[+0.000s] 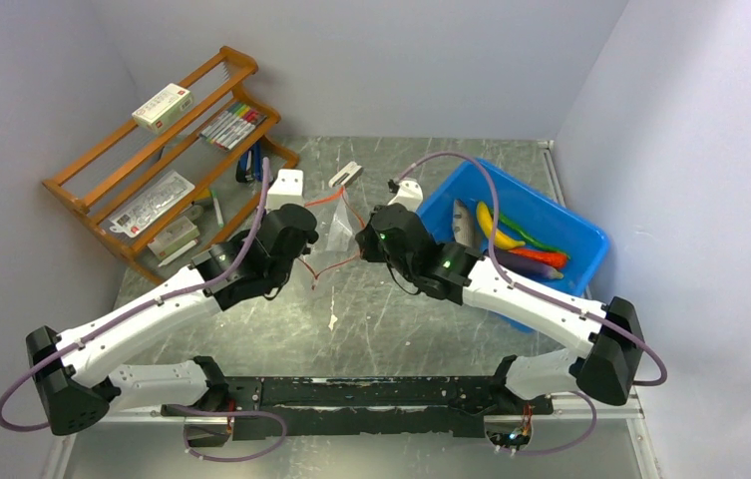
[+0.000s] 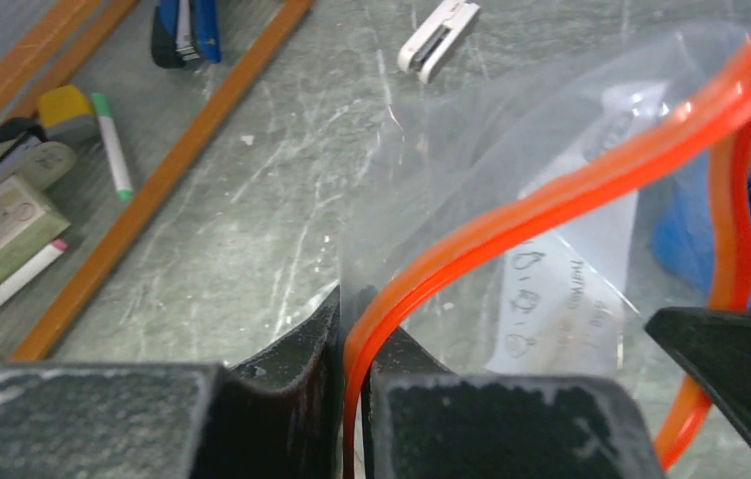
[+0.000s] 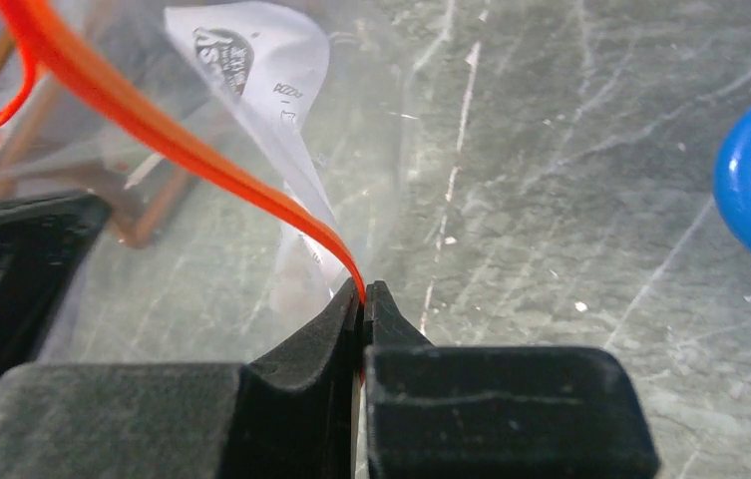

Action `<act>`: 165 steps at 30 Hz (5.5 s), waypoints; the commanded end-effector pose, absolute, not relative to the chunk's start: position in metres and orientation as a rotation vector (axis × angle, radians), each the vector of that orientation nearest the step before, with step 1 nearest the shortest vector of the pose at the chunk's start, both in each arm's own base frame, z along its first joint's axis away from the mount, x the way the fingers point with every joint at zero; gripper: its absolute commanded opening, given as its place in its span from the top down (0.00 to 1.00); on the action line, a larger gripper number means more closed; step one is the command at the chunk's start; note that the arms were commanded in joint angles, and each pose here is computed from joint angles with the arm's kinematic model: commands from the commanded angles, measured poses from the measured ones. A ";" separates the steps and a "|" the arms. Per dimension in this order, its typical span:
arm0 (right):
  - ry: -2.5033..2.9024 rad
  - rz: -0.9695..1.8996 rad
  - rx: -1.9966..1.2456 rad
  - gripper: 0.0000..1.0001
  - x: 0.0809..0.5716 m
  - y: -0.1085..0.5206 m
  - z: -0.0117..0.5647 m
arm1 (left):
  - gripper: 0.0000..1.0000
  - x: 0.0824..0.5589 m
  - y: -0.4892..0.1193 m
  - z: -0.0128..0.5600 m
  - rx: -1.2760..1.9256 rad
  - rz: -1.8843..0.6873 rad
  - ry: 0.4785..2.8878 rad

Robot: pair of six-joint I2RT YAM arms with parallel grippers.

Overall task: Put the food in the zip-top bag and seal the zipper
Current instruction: Open the zipper of the food storage bag, then pick up the fake fruit from the bin, then place the fake fruit in the zipper food storage bag.

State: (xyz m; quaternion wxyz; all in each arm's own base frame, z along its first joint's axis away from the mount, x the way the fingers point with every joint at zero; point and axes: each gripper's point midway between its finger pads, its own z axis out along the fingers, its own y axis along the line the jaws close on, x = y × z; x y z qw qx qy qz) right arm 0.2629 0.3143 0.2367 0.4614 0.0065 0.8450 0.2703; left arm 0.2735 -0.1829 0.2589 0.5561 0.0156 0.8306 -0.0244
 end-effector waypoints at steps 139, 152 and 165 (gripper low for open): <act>2.172 -0.268 -0.113 0.66 0.406 0.083 0.205 | 0.93 0.264 -0.162 0.208 0.445 0.188 1.976; 1.681 0.561 -0.219 0.68 0.322 0.212 0.346 | 0.93 0.254 -0.177 0.234 0.456 -0.027 1.903; 1.377 1.267 -0.092 0.70 0.248 0.271 0.387 | 0.93 0.253 -0.175 0.239 0.427 -0.046 1.894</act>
